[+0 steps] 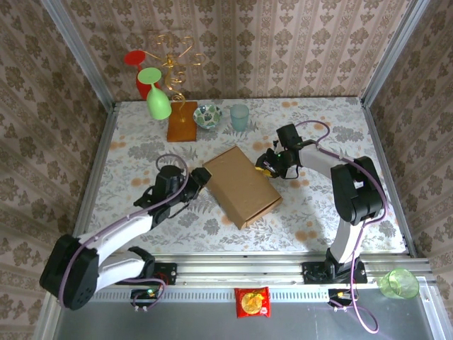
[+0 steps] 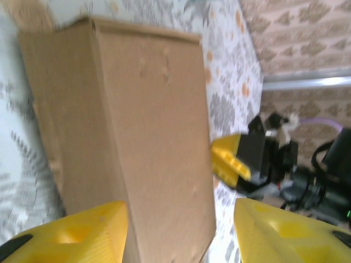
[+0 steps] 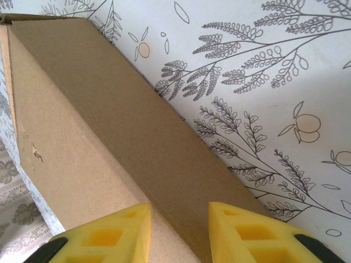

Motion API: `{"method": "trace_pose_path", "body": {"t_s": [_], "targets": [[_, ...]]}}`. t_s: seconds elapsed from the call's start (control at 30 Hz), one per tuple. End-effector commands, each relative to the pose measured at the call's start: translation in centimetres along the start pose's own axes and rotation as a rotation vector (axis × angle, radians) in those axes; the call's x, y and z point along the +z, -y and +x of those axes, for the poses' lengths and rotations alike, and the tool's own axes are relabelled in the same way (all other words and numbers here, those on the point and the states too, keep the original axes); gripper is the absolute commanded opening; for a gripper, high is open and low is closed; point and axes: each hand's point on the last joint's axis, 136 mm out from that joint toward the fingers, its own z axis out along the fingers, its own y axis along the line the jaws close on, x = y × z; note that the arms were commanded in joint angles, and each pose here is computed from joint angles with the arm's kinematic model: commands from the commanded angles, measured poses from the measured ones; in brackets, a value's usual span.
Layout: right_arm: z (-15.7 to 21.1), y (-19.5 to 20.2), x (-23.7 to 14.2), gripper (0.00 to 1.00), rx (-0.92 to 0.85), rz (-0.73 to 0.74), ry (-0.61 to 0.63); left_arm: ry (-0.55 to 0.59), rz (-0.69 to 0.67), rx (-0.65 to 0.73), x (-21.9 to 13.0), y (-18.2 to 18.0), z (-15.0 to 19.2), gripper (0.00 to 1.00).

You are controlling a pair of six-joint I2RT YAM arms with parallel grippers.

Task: Fold the paper box

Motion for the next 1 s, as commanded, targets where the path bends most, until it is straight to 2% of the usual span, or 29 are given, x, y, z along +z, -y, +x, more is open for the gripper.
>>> {"method": "trace_pose_path", "body": {"t_s": [0.0, 0.2, 0.4, 0.73, 0.97], "targets": [[0.7, 0.6, -0.4, 0.34, 0.020, 0.021, 0.005, -0.132, -0.111, 0.012, -0.5, -2.6, 4.5, 0.54], [1.2, 1.0, -0.1, 0.34, 0.031, 0.017, -0.016, -0.197, -0.033, 0.045, 2.2, -0.4, 9.9, 0.55], [1.6, 0.9, 0.1, 0.34, 0.048, 0.000, -0.035, -0.252, -0.050, 0.046, 5.0, -1.6, 14.1, 0.56], [3.1, 1.0, 0.1, 0.34, 0.096, -0.045, -0.056, -0.236, 0.010, 0.025, 9.2, -0.3, 15.5, 0.53], [4.2, 1.5, -0.2, 0.32, 0.158, -0.065, -0.056, -0.156, 0.039, 0.058, 8.8, 1.2, 13.8, 0.52]]}}
